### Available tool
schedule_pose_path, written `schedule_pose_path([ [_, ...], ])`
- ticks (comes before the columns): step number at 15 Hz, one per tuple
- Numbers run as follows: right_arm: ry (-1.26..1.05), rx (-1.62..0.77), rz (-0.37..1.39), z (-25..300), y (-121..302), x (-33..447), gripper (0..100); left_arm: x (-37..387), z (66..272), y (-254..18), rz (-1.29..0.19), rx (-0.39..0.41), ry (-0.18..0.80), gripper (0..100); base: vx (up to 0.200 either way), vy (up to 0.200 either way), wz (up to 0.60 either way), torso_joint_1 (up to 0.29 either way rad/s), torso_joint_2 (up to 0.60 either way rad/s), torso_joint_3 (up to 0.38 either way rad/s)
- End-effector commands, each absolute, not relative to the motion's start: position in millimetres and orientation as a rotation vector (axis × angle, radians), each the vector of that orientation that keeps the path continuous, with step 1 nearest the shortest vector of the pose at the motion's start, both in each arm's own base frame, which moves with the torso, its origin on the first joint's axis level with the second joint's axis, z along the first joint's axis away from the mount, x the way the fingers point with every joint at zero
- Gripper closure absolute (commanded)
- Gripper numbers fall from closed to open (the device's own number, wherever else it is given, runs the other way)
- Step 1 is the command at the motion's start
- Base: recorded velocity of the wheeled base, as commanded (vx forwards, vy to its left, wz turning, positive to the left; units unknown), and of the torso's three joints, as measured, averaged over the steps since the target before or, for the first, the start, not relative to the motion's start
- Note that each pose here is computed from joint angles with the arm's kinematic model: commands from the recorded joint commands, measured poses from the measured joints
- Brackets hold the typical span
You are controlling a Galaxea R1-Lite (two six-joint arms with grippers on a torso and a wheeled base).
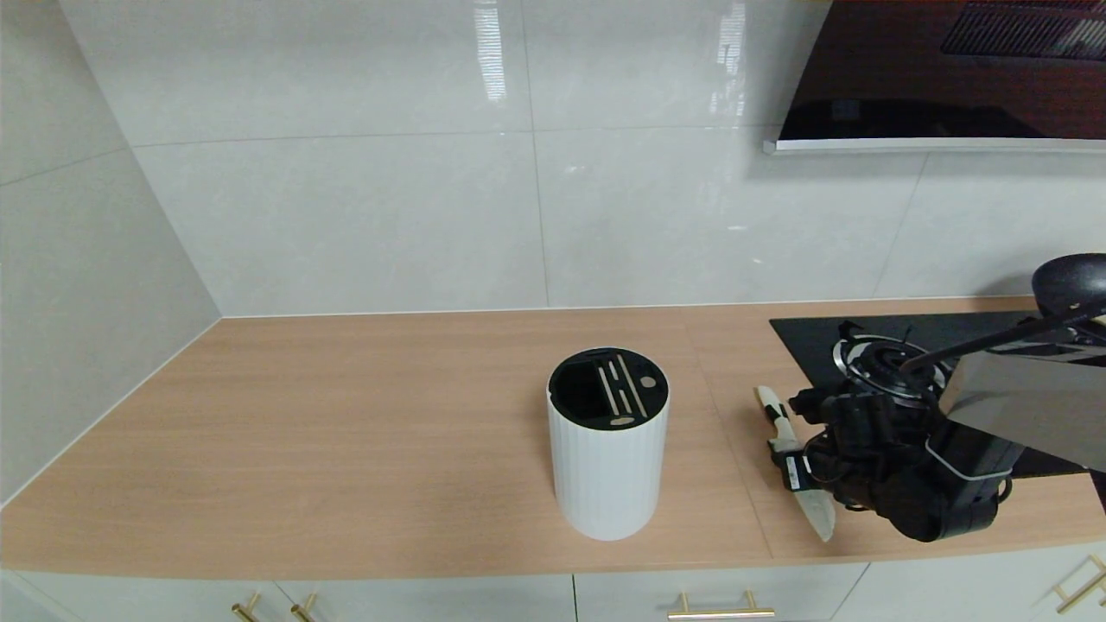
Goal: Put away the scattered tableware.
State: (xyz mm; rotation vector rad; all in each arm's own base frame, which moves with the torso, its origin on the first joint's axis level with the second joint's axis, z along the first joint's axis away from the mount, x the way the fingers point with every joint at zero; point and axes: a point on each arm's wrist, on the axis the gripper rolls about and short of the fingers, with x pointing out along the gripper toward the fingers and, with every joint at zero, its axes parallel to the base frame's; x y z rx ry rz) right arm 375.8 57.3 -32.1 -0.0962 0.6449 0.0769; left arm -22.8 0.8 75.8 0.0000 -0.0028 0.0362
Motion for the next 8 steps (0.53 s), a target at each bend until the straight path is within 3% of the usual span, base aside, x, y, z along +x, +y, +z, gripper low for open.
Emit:
schedule_pose_path([
  [1,0.634,-0.097,0.074,-27.9,57.4,376.1,100,-22.7,75.8,0.8,0.037,0.0,-0.002,0,0.0,0.0,0.0,0.0,0.0,0.0],
  [7,0.526,-0.08,0.074,19.6,57.1,370.8,100,-22.7,76.1,0.8,0.038,-0.002,-0.005,0,0.0,0.0,0.0,0.0,0.0,0.0],
  [8,0.45,-0.068,0.075,54.1,56.6,360.8,100,-28.5,95.0,0.7,0.035,-0.004,-0.075,0,0.0,0.0,0.0,0.0,0.0,0.0],
])
